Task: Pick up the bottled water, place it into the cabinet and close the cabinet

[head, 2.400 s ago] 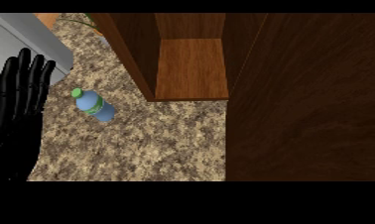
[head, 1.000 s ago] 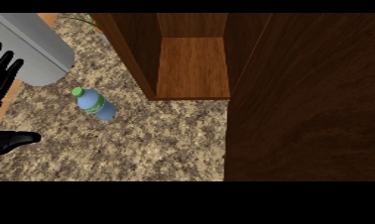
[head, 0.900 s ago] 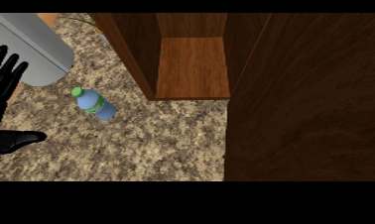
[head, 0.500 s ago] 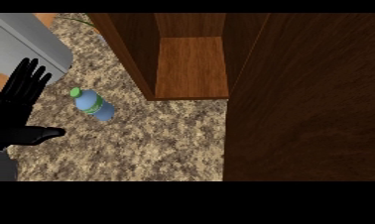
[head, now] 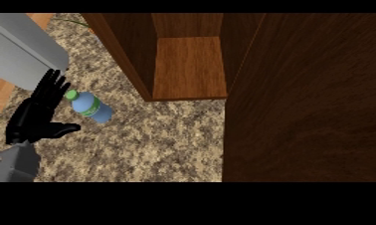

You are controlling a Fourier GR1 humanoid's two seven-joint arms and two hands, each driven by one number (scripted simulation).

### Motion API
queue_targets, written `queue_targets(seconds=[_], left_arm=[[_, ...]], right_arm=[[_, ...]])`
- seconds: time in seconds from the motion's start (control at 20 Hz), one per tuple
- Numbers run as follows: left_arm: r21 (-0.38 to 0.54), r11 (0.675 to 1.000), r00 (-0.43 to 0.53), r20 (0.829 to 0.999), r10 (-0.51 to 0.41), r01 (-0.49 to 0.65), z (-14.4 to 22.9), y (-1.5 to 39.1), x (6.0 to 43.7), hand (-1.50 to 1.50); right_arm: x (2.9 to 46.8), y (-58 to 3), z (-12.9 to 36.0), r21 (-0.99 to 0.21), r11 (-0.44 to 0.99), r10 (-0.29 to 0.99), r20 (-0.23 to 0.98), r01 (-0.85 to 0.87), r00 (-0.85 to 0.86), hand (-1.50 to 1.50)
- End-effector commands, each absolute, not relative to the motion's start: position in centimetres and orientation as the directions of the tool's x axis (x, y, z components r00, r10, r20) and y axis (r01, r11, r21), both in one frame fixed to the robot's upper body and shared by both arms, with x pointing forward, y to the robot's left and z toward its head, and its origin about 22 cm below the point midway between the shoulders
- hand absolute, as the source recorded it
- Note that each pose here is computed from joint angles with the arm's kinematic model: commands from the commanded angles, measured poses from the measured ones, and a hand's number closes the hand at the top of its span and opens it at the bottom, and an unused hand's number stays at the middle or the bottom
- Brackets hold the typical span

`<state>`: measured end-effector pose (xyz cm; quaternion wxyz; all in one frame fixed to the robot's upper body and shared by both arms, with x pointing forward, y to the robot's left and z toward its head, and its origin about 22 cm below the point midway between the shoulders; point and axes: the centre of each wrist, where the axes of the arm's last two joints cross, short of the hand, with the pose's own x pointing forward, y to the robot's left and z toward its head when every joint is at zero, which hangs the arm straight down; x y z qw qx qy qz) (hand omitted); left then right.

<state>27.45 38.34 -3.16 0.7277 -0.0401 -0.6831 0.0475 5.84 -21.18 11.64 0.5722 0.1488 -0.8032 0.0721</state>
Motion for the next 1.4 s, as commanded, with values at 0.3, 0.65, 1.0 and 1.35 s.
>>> queue_targets(seconds=[0.3,0.65,1.0,1.35], left_arm=[[-0.174,0.984,0.085,0.982,0.171,0.03,-9.4,36.7,27.7,-1.5],[-0.187,0.979,0.079,0.98,0.18,0.085,-11.9,37.4,25.4,-1.5],[-0.187,0.979,0.022,0.982,0.186,0.084,-12.9,34.8,26.5,1.5],[0.055,0.996,-0.14,0.989,-0.044,0.074,-11.9,34.0,28.2,1.5]], right_arm=[[4.0,-21.4,13.5,0.006,0.947,-0.126,0.926,-0.32,-0.356,-1.5],[3.4,-21.0,15.1,0.012,0.947,-0.13,0.928,-0.321,-0.349,-1.5],[3.3,-21.4,13.9,0.007,0.941,-0.133,0.926,-0.337,-0.352,-1.5],[3.3,-21.2,13.7,-0.006,0.945,-0.117,0.928,-0.328,-0.354,-1.5]])
